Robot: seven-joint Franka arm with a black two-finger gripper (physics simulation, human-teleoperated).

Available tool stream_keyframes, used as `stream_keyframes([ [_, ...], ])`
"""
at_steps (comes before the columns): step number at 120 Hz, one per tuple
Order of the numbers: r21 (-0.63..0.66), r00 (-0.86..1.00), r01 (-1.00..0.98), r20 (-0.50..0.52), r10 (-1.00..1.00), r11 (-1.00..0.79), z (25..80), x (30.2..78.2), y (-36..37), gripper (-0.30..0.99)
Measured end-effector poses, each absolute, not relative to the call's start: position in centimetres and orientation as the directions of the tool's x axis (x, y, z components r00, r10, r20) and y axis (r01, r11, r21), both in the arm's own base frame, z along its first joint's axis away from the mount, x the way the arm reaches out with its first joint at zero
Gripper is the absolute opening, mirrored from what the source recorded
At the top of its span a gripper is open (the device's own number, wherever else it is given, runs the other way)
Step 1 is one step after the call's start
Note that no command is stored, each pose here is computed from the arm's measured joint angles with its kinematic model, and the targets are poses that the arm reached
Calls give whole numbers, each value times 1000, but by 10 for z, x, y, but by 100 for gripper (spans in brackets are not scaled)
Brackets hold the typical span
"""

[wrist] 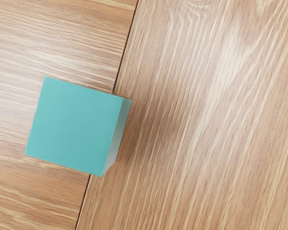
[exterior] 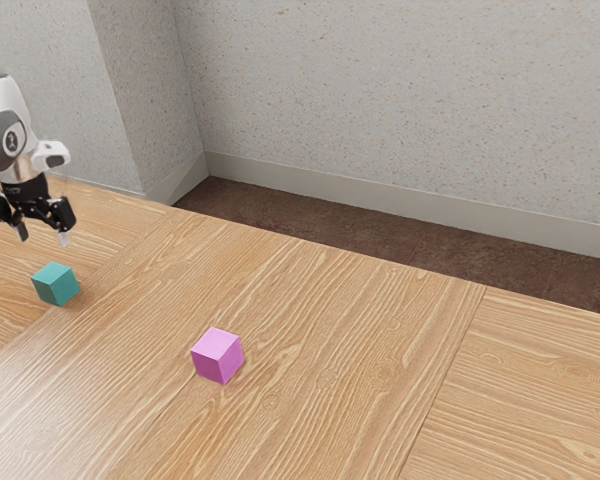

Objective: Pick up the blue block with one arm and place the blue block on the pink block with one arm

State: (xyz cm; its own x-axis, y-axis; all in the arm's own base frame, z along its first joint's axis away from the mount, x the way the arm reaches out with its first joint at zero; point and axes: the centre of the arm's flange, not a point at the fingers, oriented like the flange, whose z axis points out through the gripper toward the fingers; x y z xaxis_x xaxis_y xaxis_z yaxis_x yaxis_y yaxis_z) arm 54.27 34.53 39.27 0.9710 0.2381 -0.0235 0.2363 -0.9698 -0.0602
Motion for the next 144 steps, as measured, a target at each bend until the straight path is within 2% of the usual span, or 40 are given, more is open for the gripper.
stream_keyframes([
  [18, -71, 986, 162, -26, 164, -984, 366, 544, 362, 69],
  [53, -87, 1000, 20, -15, 21, -996, 351, 547, 371, 69],
  [94, -72, 997, -72, -27, -70, -995, 319, 548, 383, 69],
  [144, -62, 992, -126, -26, -124, -990, 305, 548, 392, 69],
])
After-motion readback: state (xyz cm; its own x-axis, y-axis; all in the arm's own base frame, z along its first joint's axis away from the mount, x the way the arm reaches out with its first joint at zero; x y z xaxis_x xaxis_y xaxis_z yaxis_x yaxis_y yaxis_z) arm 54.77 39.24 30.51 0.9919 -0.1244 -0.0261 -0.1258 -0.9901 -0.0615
